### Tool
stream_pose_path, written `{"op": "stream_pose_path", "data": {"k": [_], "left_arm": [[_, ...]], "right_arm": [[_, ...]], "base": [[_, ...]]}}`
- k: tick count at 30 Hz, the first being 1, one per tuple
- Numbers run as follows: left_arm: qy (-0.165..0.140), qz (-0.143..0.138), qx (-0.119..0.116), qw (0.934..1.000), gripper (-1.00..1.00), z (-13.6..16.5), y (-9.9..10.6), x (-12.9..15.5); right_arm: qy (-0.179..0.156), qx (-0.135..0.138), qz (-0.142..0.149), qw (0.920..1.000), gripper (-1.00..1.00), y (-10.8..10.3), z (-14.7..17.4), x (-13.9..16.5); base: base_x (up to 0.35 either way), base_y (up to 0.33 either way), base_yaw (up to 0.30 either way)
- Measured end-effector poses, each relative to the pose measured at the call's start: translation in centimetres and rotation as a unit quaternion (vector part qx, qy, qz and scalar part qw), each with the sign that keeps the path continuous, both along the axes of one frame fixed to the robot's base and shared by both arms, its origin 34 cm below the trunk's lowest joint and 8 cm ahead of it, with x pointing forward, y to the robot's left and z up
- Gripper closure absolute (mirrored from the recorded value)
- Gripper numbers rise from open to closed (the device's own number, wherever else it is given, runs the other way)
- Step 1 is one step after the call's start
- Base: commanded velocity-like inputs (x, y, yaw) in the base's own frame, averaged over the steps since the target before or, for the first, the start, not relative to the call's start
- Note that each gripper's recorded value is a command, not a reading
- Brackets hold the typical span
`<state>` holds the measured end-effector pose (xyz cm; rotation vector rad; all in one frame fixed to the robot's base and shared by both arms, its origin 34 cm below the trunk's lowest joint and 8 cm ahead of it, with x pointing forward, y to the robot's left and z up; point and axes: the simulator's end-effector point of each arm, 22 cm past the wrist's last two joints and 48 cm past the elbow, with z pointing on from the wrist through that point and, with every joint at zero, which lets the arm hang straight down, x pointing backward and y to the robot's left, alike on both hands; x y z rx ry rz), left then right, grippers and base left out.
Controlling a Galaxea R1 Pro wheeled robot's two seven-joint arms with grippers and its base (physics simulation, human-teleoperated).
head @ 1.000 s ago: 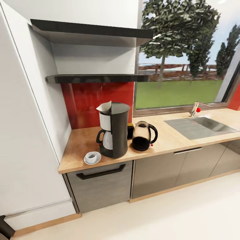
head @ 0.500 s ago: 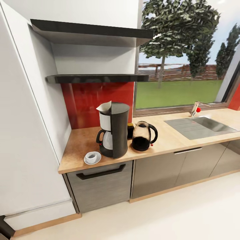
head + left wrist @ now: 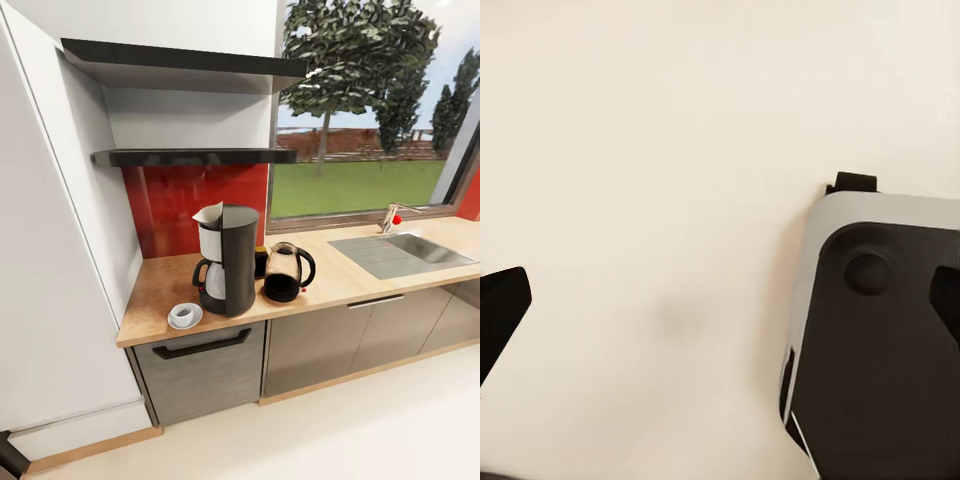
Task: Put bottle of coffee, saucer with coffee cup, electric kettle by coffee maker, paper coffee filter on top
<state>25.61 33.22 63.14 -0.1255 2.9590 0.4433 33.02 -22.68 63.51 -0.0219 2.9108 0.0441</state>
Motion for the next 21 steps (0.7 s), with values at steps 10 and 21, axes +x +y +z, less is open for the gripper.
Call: {"op": "stream_pose_path", "data": {"k": [10, 21], "left_arm": [[0.004, 0.000, 0.002, 1.0000, -1.00, 0.0, 0.3, -0.5], [0.017, -0.001, 0.000, 0.9999, -1.00, -0.3, 0.0, -2.6]], "right_arm": [[-0.001, 0.000, -0.002, 1.0000, -1.00, -0.1, 0.0, 0.1], [-0.002, 0.000, -0.002, 1.0000, -1.00, -0.1, 0.0, 0.1]], "base": [[0.000, 0.000, 0.000], [0.000, 0.000, 0.000]]}}
